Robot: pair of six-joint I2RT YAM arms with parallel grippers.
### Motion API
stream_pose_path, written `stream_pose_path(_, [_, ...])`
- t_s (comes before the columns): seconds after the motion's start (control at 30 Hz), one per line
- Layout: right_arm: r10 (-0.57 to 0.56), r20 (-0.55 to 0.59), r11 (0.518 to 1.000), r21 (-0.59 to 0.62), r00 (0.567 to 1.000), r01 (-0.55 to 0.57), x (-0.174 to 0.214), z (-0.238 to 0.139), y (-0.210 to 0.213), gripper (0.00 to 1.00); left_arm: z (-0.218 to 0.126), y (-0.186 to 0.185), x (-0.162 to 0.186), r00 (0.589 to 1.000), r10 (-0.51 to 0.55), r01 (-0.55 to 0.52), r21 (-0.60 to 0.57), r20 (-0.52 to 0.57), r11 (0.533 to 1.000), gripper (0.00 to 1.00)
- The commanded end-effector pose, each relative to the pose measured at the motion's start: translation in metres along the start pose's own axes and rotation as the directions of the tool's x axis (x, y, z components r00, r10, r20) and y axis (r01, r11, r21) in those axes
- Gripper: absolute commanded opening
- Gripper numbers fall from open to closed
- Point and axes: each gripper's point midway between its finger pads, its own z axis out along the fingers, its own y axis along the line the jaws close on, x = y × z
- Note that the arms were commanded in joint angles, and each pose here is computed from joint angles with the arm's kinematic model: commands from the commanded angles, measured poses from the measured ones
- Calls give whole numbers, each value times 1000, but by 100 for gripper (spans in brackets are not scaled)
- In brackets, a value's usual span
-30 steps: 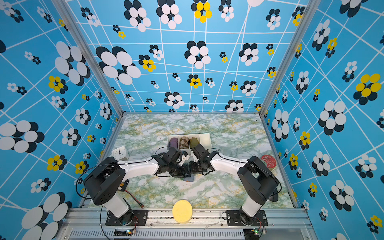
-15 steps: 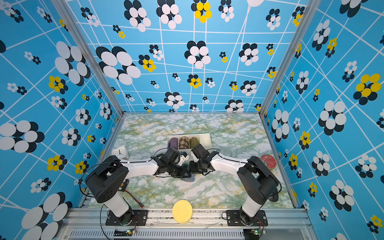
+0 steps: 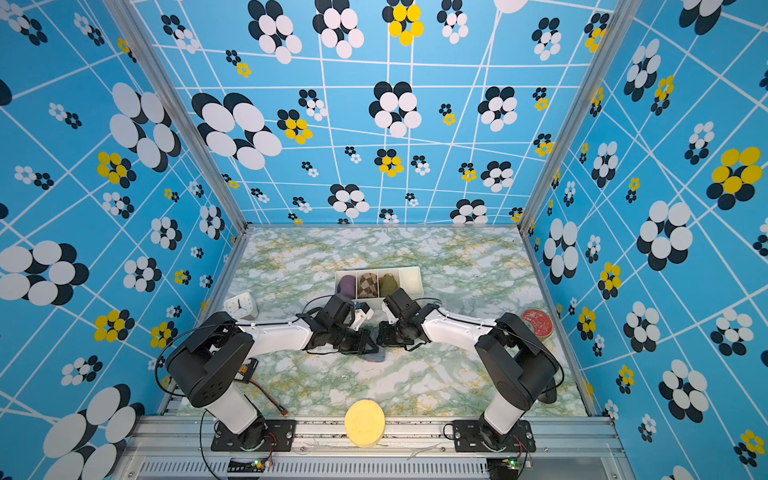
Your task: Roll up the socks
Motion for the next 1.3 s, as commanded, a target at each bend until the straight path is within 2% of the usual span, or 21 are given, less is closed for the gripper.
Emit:
stream_pose_path(0.0, [45,9,997,-64,999,-44,3,-8,1,31,2,72,44,985,-154,134,-230,-73,964,0])
stream_pose_path(0.47, [99,22,971,-219,995,-92,2,-3,11,35,4,75,44,982,-180,171,-135,-61,976,0])
stream_pose_path(1.27, [126,8,971,-204,992,-122,2,17,-2,36,5,81,42,976,-209,203,-88,-58,975,0])
